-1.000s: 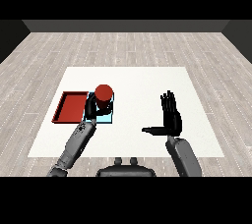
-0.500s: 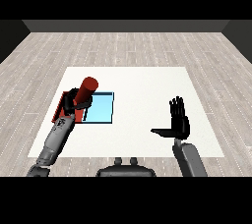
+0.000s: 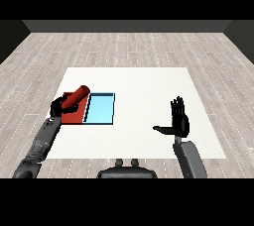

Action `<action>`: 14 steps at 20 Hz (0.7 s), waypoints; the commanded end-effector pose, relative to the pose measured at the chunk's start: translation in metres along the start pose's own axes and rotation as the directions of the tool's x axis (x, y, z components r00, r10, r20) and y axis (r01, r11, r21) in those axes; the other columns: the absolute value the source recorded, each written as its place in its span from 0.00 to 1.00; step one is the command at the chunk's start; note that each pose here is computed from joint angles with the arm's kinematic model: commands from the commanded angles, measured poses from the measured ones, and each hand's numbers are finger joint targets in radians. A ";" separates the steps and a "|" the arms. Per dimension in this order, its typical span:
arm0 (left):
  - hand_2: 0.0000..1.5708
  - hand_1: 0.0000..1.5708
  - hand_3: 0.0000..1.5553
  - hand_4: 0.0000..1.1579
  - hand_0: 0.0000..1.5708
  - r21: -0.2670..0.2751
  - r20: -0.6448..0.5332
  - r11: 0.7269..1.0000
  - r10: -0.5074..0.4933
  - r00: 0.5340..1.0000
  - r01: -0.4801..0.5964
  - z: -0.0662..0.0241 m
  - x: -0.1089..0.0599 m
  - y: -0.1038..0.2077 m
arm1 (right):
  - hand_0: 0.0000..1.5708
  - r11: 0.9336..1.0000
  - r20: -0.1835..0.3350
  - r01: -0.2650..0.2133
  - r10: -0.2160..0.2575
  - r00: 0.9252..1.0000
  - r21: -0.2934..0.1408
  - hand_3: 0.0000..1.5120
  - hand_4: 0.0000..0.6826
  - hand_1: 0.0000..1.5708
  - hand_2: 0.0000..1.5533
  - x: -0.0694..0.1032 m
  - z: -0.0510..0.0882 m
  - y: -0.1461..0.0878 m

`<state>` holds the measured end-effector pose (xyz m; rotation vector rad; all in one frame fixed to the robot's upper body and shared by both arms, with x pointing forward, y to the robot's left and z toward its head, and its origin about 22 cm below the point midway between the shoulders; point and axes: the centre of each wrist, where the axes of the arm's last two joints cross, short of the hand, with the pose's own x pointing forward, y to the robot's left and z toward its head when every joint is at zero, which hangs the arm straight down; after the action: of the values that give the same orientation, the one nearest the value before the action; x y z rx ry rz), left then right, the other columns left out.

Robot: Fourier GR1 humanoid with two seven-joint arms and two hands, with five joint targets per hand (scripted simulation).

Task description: Pick the red can and put it in the red box

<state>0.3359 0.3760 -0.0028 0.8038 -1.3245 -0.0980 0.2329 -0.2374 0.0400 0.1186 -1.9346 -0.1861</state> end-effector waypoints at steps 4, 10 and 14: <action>0.38 0.40 0.00 0.67 0.40 -0.069 -0.240 0.984 -0.175 0.955 0.163 -0.0050 -0.042 -0.002 | 0.00 0.999 -0.011 -0.054 0.054 0.998 0.006 0.00 0.00 0.00 0.00 -0.021 -0.003 -0.005; 0.59 0.56 0.50 0.45 0.56 -0.177 -0.274 0.974 -0.189 0.943 0.144 0.0039 -0.056 -0.016 | 0.00 0.999 0.010 -0.034 0.034 0.999 -0.015 0.00 0.00 0.00 0.00 -0.024 -0.027 -0.011; 0.00 0.00 0.00 0.00 0.00 -0.316 -0.306 0.915 -0.348 0.886 0.250 0.0020 -0.067 0.005 | 0.00 1.000 0.009 -0.021 0.021 1.000 0.005 0.00 0.00 0.00 0.00 -0.035 -0.013 -0.002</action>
<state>0.3198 0.3977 -0.0564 0.7849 -0.8974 -0.2741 0.2561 -0.2366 0.0181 0.0920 -1.9384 -0.1769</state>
